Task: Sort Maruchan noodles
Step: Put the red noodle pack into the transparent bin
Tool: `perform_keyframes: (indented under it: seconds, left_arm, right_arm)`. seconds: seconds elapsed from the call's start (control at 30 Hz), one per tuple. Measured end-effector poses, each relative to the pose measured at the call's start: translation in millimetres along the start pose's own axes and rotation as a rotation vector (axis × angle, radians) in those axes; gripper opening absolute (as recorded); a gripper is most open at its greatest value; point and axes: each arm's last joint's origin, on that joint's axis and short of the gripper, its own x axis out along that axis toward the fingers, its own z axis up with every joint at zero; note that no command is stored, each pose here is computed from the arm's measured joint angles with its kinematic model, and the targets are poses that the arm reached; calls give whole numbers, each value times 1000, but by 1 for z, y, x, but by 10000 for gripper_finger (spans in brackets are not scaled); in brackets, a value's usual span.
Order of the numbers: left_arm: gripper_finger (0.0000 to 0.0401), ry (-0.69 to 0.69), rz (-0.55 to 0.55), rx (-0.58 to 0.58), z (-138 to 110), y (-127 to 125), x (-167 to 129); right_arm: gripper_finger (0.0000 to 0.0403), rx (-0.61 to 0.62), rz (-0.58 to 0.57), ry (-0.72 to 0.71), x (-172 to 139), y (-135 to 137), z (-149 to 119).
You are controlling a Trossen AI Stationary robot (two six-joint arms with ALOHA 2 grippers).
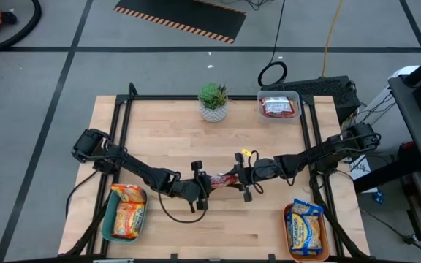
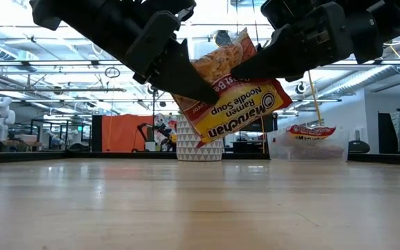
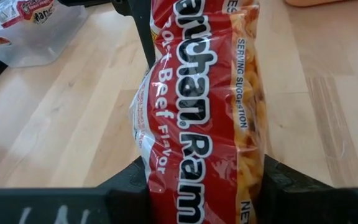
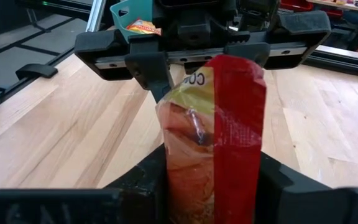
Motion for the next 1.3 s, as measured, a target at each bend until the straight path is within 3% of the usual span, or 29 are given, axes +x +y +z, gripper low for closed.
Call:
perform_keyframes:
  seconds: [0.13, 0.4, 0.53, 0.7, 0.9, 1.1, 1.3]
  left_arm:
    - [174, -4, 3, -5, 0, -1, 0]
    - [287, -15, 54, -49, 1, 0, -1]
    - [321, -24, 112, -40, 2, -1, -5]
    - [325, -47, 124, -42, 12, -1, -24]
    - [326, -53, 124, -126, 26, 5, -59]
    - [326, -20, 124, -168, 28, 9, -90]
    - [326, -5, 135, -160, 25, 4, -98]
  right_arm:
    - [132, 5, 0, 2, 0, 0, 0]
    - [131, 7, -6, 7, 0, 0, -1]
    - [130, 13, -16, 12, 0, -2, -1]
    - [130, 17, -39, 54, 0, -4, -5]
    - [130, 22, -131, 96, -4, -7, -6]
    - [130, 95, -270, 76, -25, -20, 10]
    - [130, 141, -429, 47, -56, -40, 28]
